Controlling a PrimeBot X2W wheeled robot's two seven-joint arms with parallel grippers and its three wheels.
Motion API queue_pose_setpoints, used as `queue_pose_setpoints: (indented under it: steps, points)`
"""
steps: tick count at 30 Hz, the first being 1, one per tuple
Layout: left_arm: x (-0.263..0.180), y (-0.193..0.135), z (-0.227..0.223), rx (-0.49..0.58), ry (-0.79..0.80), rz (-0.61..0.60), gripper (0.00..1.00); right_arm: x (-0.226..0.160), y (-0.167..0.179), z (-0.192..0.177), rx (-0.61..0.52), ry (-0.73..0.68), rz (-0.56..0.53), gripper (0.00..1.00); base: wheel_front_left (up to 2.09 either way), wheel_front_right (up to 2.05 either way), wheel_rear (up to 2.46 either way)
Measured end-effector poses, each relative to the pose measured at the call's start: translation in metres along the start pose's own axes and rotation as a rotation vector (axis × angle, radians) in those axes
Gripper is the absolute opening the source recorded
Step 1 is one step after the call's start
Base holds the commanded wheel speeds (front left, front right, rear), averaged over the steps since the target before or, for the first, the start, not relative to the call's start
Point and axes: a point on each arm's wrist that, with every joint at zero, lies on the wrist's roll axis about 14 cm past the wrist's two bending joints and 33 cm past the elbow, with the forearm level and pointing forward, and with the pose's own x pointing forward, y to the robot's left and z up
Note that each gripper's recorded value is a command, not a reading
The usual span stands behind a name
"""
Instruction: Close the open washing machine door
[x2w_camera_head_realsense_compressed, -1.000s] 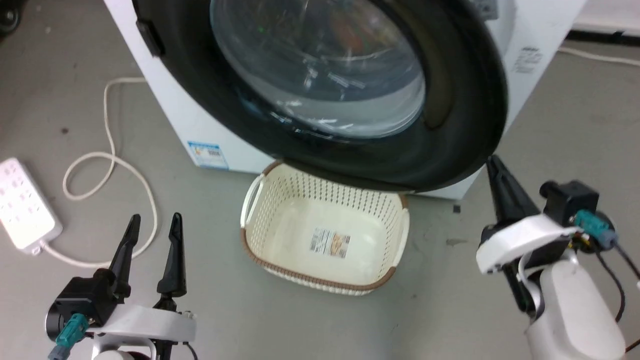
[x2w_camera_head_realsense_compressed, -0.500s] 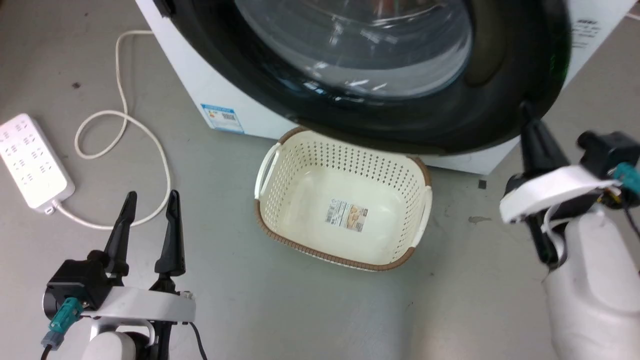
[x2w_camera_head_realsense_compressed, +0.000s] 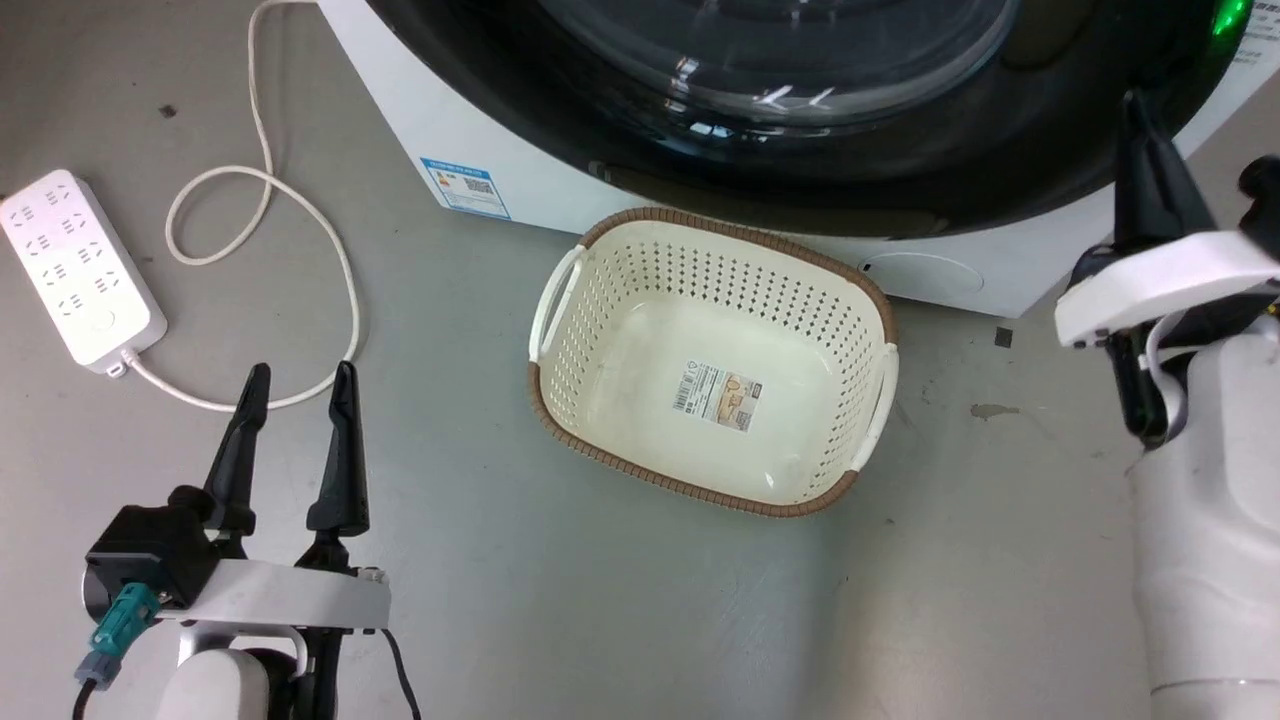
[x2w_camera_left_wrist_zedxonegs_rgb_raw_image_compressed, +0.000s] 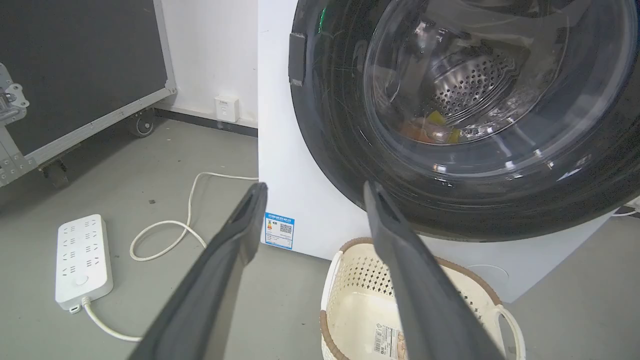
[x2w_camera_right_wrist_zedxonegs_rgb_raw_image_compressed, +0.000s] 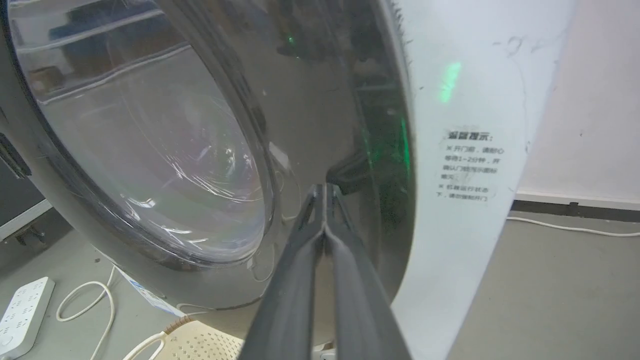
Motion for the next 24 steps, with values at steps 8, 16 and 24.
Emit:
queue_pose_setpoints:
  steps: [8, 16, 24]
  points:
    - [0.006, 0.0, -0.002, -0.007, 0.002, -0.002, 1.0, 0.014, -0.009, 0.011, 0.007, -0.034, -0.029, 0.0, 0.0, 0.0, 0.0]
    - [0.009, -0.004, 0.002, -0.015, -0.013, -0.015, 1.0, 0.013, -0.012, 0.034, 0.006, -0.089, -0.036, 0.0, 0.0, 0.0, 0.0]
    - [0.002, -0.019, 0.022, -0.023, -0.064, -0.055, 1.0, -0.027, -0.017, 0.107, -0.003, -0.274, -0.031, 0.0, 0.0, 0.0, 0.0]
